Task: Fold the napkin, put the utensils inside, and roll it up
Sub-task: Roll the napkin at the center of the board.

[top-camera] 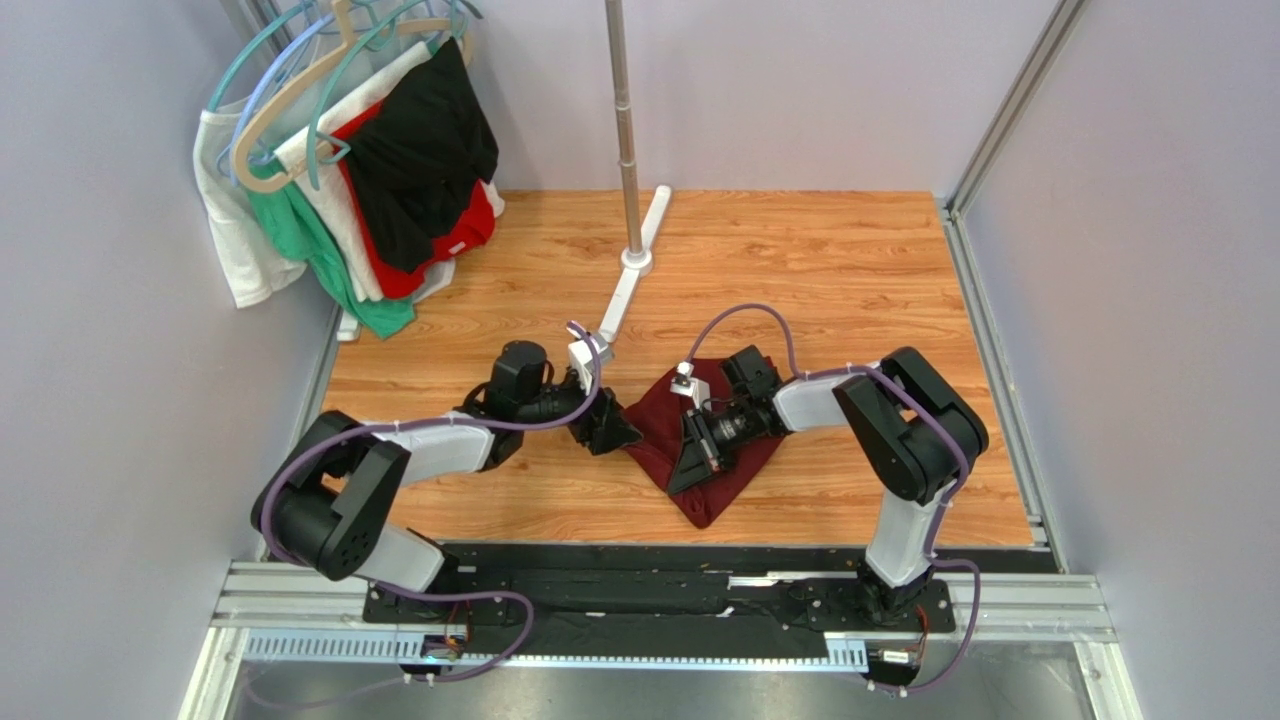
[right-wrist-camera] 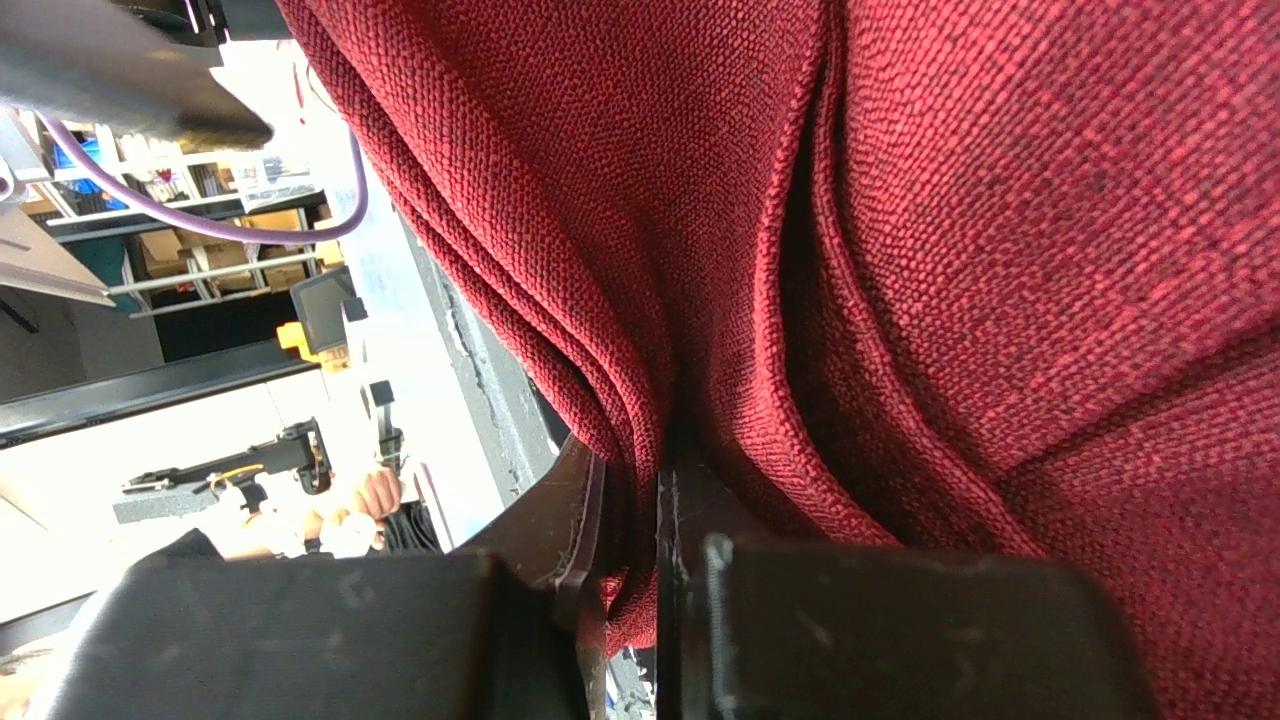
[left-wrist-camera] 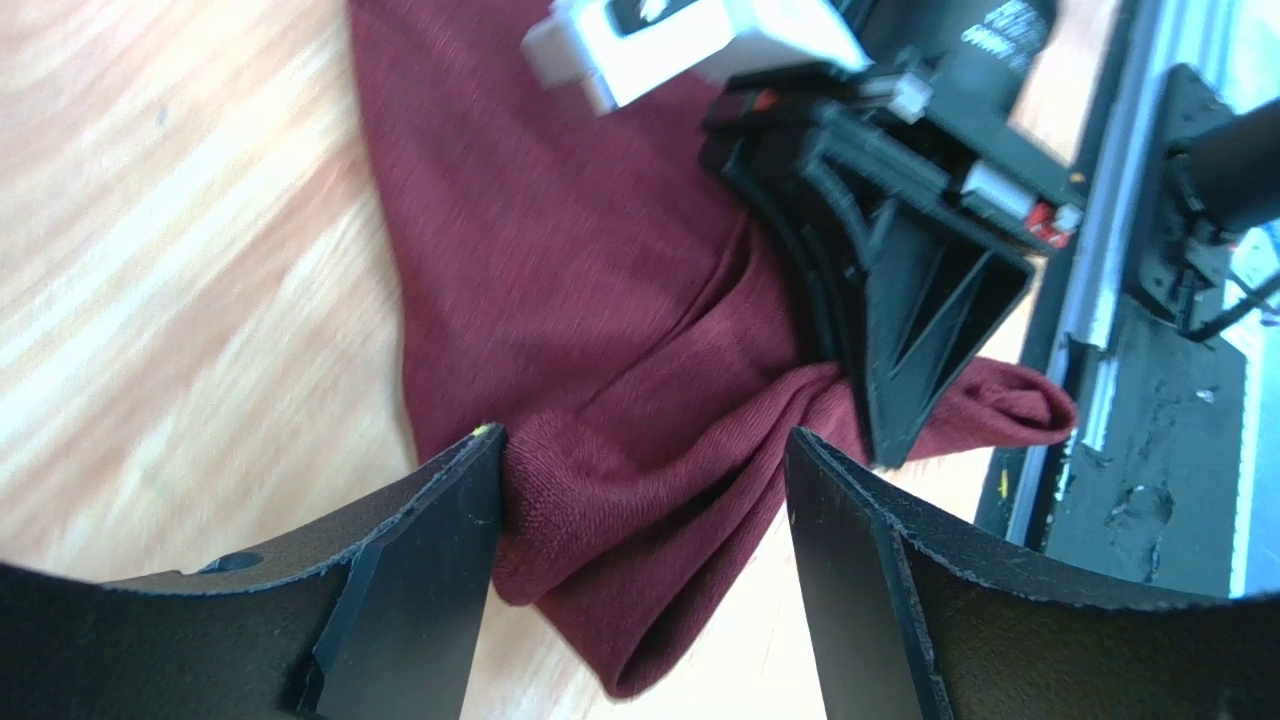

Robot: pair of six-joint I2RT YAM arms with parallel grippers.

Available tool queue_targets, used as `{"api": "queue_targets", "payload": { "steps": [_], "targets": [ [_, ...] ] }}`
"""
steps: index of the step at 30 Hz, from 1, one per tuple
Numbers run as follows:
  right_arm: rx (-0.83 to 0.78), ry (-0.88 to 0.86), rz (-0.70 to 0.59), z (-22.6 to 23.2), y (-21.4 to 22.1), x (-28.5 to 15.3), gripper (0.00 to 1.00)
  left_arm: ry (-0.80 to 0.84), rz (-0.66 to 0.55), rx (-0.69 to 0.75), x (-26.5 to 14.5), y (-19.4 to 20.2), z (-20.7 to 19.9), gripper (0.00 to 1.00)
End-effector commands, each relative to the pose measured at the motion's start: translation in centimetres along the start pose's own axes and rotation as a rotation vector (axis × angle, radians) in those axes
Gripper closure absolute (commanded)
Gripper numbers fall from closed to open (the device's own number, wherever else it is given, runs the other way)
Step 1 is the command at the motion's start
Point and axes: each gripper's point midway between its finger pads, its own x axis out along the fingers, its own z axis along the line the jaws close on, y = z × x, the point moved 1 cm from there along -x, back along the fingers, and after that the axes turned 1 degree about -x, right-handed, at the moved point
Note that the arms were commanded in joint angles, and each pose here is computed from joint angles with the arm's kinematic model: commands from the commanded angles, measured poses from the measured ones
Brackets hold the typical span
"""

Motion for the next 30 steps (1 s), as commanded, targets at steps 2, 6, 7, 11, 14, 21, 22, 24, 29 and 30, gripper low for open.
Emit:
{"api": "queue_targets", "payload": {
  "steps": [2,6,7,11,14,21,22,24,29,30],
  "targets": [
    [0.027,0.016,0.028,-0.6,0.8,0.1,1.00,0.132,-0.114,0.142,0.3,-4.1,-1.9,0.24],
    [0.032,0.012,0.039,-0.7,1.0,0.2,1.00,0.146,-0.115,0.174,0.2,-4.3,-2.2,0.24],
    [0.029,0.012,0.040,-0.7,1.0,0.2,1.00,0.151,-0.113,0.181,0.2,-4.6,-2.3,0.24],
    [0.035,0.009,0.046,-0.7,1.0,0.2,1.00,0.200,-0.114,0.208,0.7,-5.3,-3.3,0.24],
    [0.036,0.007,0.050,-0.7,1.0,0.2,1.00,0.180,-0.065,0.229,1.4,-4.3,-3.6,0.26],
    [0.037,0.000,0.041,-0.6,0.9,-0.2,1.00,0.218,0.131,0.230,2.2,-0.2,-5.6,0.27],
    [0.040,-0.001,0.039,-0.6,0.8,-0.2,1.00,0.226,0.141,0.225,2.2,0.1,-5.9,0.28],
    [0.036,-0.010,0.040,-0.4,0.8,-0.3,1.00,0.239,0.147,0.227,2.2,0.5,-6.4,0.28],
    [0.035,-0.019,0.046,-0.4,0.8,-0.2,1.00,0.183,0.180,0.258,3.1,0.9,-5.1,0.27],
    [0.037,-0.018,0.045,-0.5,0.8,-0.2,1.00,0.182,0.186,0.257,3.2,1.0,-5.0,0.27]
  ]
}}
